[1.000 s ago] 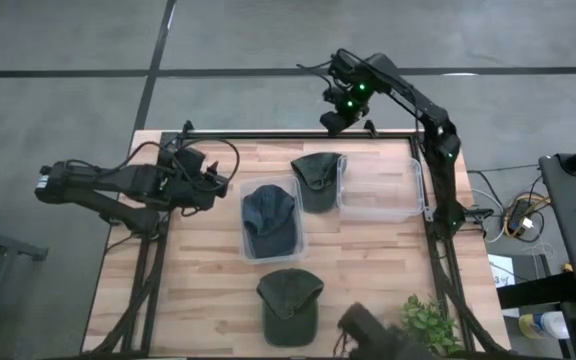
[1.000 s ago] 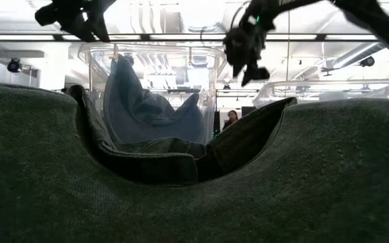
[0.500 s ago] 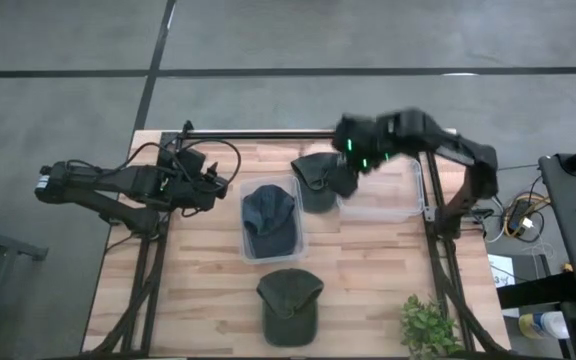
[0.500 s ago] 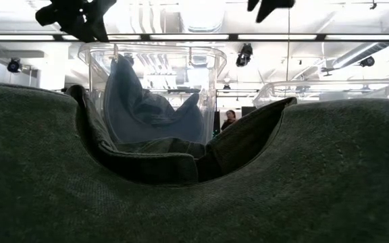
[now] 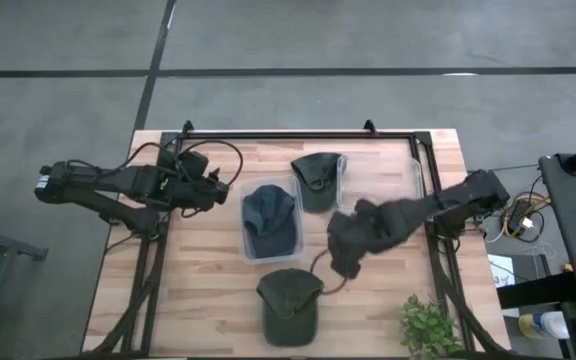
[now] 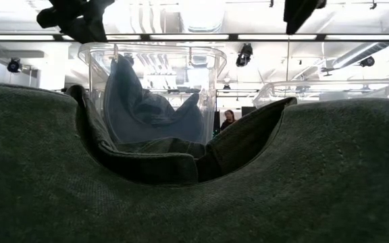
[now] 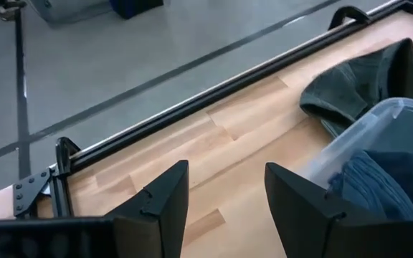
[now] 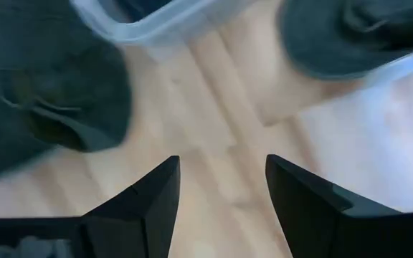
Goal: Pick and place caps into container
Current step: Put the top green cap into the right transparent container
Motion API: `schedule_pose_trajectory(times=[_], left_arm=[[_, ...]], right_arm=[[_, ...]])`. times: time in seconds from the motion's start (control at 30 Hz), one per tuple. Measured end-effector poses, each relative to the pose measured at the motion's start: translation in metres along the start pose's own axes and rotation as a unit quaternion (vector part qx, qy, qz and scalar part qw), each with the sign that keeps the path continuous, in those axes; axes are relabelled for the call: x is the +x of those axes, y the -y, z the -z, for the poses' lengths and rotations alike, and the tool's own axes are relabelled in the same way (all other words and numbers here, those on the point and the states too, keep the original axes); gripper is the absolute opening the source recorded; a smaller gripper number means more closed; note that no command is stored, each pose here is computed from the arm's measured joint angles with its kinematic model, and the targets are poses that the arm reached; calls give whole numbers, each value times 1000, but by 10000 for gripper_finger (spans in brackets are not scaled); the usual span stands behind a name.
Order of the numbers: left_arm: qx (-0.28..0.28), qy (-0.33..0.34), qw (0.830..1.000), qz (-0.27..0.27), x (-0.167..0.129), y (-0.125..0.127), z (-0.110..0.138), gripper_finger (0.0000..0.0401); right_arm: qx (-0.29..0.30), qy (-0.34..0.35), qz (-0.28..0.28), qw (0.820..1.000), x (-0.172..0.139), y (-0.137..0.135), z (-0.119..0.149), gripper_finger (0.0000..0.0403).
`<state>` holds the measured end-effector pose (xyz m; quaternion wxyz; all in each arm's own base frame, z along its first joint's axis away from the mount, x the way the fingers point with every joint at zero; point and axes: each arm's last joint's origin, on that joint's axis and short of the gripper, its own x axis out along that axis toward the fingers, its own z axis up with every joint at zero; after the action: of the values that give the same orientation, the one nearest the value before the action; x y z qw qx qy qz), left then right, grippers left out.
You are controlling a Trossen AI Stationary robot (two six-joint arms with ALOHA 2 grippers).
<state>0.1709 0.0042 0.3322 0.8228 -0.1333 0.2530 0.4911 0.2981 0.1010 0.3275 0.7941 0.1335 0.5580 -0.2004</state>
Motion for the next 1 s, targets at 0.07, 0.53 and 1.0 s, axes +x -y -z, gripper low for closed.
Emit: schedule_pose_trajectory(times=[0.07, 0.53, 1.0], left_arm=[[0, -11, 1000, 9, 0, 0, 1, 177], [-14, -26, 999, 35, -5, 1, -6, 177], [52, -2, 997, 58, -20, -10, -21, 177]], right_arm=[[31, 9, -16, 999, 8, -11, 8, 201], [292, 100, -35, 951, 63, -42, 57, 201], [534, 277, -64, 796, 124, -42, 60, 201]])
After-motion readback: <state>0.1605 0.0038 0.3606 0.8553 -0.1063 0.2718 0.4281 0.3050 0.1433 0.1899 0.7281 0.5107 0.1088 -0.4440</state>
